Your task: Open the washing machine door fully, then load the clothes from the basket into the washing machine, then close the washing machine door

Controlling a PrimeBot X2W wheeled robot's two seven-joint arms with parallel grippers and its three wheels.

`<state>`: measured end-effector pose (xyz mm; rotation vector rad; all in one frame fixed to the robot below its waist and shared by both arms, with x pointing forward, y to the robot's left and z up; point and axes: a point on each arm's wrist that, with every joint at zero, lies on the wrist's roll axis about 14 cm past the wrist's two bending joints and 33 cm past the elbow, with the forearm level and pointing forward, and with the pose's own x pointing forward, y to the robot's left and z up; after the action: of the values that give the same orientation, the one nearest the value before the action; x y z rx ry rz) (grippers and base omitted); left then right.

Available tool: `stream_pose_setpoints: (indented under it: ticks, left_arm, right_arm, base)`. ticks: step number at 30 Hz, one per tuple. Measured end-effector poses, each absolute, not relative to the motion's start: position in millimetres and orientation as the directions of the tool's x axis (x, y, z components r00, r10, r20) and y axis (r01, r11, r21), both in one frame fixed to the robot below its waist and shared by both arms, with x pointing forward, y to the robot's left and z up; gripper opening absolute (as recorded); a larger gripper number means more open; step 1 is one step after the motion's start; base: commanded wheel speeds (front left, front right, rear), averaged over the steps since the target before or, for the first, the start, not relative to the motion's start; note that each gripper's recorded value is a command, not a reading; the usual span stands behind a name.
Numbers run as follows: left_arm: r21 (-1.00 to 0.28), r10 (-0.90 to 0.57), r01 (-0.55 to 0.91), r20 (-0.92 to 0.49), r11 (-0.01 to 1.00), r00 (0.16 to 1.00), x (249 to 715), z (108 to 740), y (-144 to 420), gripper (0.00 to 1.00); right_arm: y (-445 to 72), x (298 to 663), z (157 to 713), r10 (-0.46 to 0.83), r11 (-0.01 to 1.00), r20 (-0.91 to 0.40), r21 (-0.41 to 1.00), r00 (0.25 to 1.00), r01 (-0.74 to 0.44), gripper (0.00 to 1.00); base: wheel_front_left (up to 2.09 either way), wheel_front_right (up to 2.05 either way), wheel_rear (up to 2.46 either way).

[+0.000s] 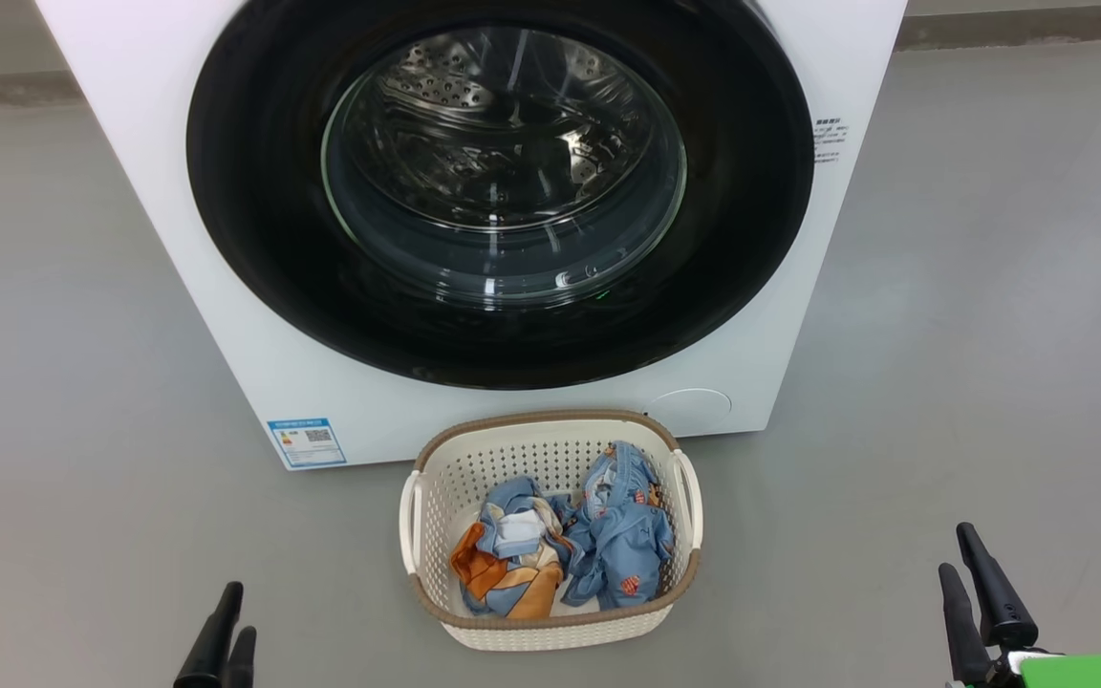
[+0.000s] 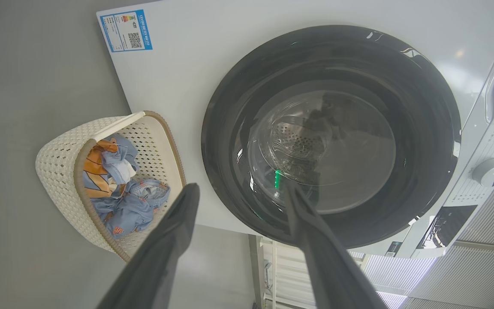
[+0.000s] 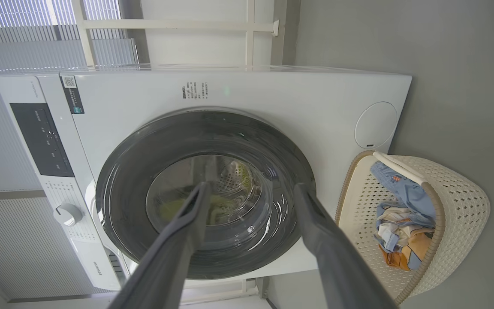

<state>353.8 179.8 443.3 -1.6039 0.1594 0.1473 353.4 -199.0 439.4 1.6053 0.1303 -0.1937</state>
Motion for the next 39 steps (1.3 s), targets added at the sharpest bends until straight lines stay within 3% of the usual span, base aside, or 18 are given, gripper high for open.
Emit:
stream_pose_setpoints:
  ticks: [13, 39]
  left_arm:
    - [-0.984, 0.009, -0.170, -0.170, 0.058, 0.985, 356, 451, 183, 1.00]
    - [-0.869, 0.009, -0.091, -0.099, 0.487, 0.995, 361, 473, 181, 1.00]
  right_arm:
    - [-195, 356, 441, -0.031, 0.073, -0.202, 0.976, 0.979, 0.204, 1.00]
    - [-180, 362, 451, 0.028, 0.462, -0.170, 0.876, 0.985, 0.138, 1.00]
  base:
    - [0.00, 0.00, 0.00]
    - [0.00, 0.00, 0.00]
